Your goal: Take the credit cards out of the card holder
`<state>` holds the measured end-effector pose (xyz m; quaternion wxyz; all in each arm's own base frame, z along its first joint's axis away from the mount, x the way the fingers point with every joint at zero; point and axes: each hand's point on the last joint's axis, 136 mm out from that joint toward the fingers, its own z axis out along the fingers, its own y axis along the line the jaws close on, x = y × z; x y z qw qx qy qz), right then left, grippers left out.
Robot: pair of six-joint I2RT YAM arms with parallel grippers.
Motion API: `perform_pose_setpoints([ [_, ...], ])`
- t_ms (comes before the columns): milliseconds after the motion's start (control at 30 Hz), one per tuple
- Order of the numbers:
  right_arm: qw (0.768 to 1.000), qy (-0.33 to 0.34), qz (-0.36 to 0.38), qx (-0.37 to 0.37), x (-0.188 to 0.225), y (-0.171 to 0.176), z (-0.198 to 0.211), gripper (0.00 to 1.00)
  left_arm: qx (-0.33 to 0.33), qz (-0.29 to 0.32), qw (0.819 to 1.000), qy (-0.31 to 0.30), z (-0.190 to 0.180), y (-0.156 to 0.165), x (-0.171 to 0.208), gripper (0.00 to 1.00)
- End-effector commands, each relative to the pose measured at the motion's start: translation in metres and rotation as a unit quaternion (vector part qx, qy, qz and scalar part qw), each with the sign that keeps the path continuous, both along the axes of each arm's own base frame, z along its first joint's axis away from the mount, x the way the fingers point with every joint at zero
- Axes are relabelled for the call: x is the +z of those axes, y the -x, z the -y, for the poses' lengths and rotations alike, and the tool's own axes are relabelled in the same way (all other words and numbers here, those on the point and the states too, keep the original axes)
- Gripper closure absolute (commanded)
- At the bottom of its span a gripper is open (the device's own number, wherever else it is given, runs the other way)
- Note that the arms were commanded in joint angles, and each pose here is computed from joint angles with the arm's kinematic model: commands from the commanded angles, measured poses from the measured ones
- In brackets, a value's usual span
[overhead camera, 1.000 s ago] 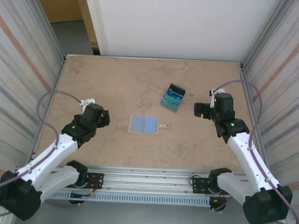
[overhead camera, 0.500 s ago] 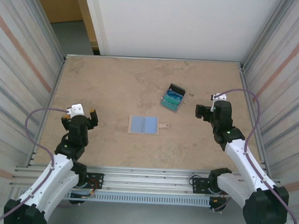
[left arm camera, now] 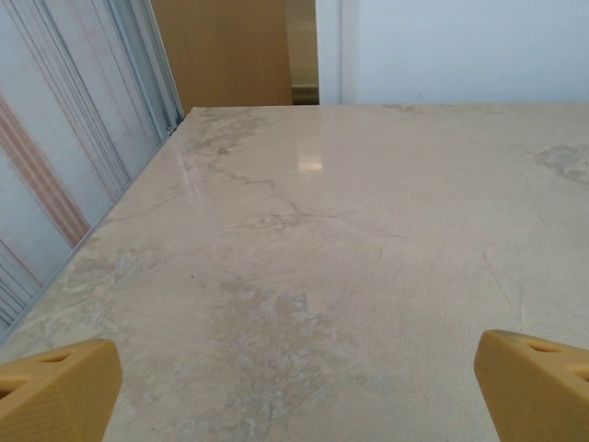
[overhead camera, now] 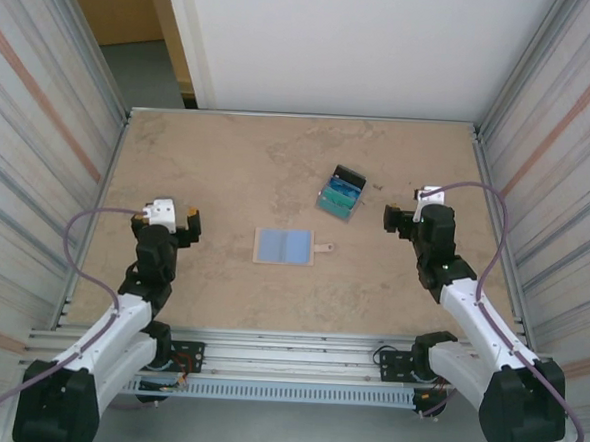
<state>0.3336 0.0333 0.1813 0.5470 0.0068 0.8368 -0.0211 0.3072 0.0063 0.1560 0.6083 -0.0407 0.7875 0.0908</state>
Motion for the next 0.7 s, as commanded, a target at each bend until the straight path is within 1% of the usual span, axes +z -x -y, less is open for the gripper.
perform_pose_setpoints([
  [0,1.000,0.010,0.029,-0.003,0.010,-0.002,0.005,0.01,-0.009,0.034,0.999,-0.002,-0.003,-0.011,0.014,0.01],
  [133,0.999,0.008,0.040,-0.009,0.012,-0.001,0.011,0.01,-0.020,0.031,0.999,0.013,-0.006,-0.020,0.008,0.01],
  [467,0.998,-0.014,0.064,-0.011,0.008,-0.002,0.019,0.01,-0.044,0.030,0.999,0.003,0.001,-0.037,-0.002,0.01],
  [667,0.997,-0.022,0.068,-0.016,0.005,-0.002,0.023,0.01,-0.069,0.035,0.997,-0.005,0.009,-0.048,-0.005,0.01],
])
